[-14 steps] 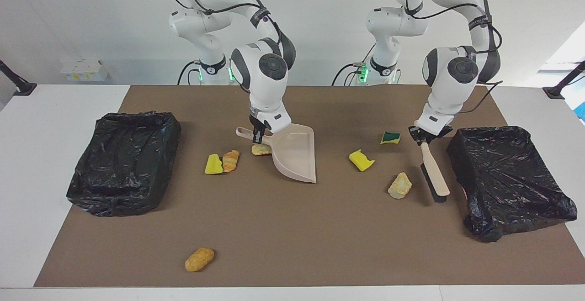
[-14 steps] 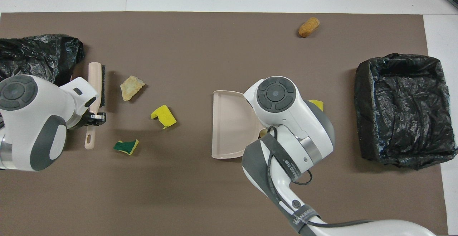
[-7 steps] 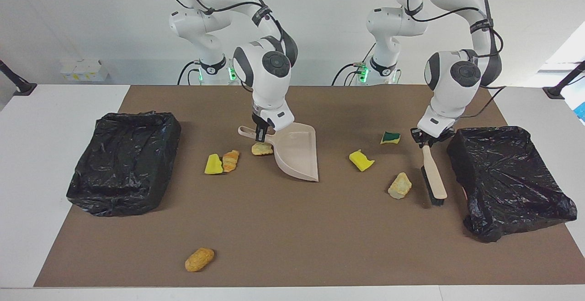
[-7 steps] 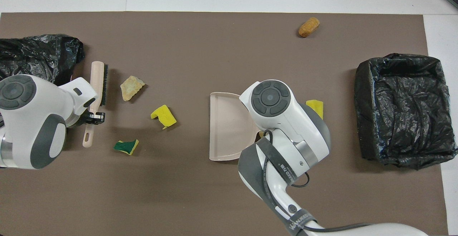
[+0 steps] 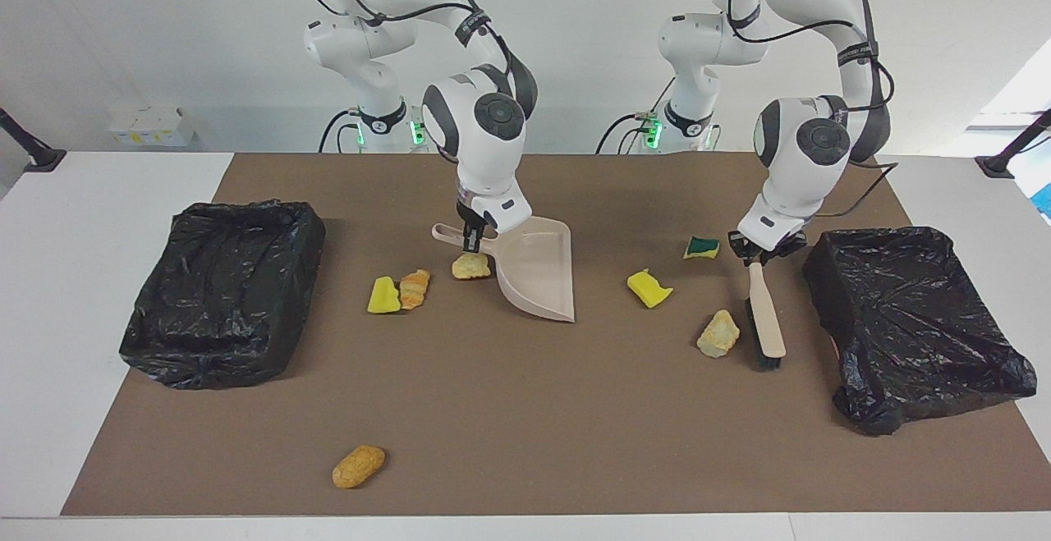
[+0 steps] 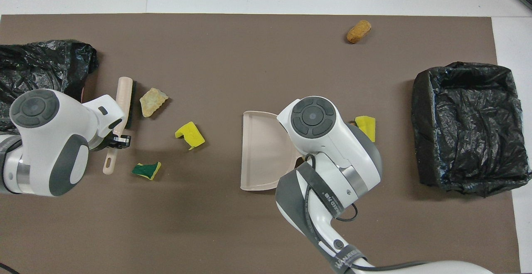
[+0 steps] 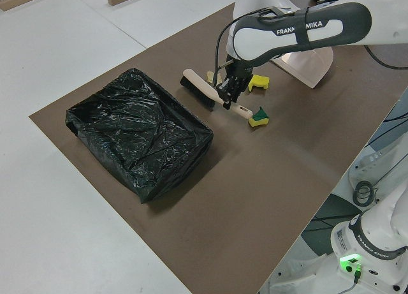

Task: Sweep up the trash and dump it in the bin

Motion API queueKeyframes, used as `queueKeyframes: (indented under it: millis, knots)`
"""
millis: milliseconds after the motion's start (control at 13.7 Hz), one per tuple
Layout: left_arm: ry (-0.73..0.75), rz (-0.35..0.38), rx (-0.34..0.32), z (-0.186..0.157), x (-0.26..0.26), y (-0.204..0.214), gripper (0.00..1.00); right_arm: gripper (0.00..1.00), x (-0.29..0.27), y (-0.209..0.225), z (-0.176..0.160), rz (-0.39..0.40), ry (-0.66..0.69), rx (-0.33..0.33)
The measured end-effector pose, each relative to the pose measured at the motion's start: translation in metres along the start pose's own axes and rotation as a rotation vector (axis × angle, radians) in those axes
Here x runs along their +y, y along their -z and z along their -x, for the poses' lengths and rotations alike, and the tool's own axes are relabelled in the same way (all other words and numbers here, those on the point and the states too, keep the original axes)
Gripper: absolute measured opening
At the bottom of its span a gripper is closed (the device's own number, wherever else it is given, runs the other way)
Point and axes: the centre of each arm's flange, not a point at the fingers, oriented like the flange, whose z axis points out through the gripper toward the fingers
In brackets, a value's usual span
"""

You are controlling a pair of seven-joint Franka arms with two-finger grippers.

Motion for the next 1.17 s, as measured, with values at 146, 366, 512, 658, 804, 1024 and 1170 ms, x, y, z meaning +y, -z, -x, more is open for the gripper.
queueKeyframes:
  millis: [146, 366, 512, 658, 804, 1024, 1170]
  knots:
    - [-0.063, -0.004, -0.006, 0.003, 0.034, 0.0, 0.26, 0.31, -0.002, 0.0, 0.0, -0.005, -0.001, 0.005]
    - [-0.142, 0.07, -0.01, 0.014, 0.112, 0.006, 0.26, 0.31, -0.003, 0.001, 0.0, 0.006, -0.002, 0.013]
    - [-0.166, 0.129, -0.013, 0.029, 0.17, 0.014, 0.26, 0.31, -0.003, -0.001, -0.001, 0.008, -0.002, 0.015]
    - [-0.173, 0.134, -0.007, 0.051, 0.226, 0.025, 0.26, 0.31, -0.003, -0.003, -0.001, 0.013, -0.001, 0.02]
    - [-0.166, 0.137, 0.002, 0.072, 0.267, 0.037, 0.26, 0.31, -0.004, -0.007, -0.001, 0.009, -0.001, 0.018]
    - [-0.162, 0.146, -0.032, 0.081, 0.284, 0.067, 0.26, 0.31, -0.003, -0.007, -0.001, 0.017, -0.001, 0.024]
    - [-0.144, 0.14, -0.062, 0.082, 0.273, 0.091, 0.26, 0.31, -0.004, -0.007, -0.001, 0.017, -0.001, 0.024]
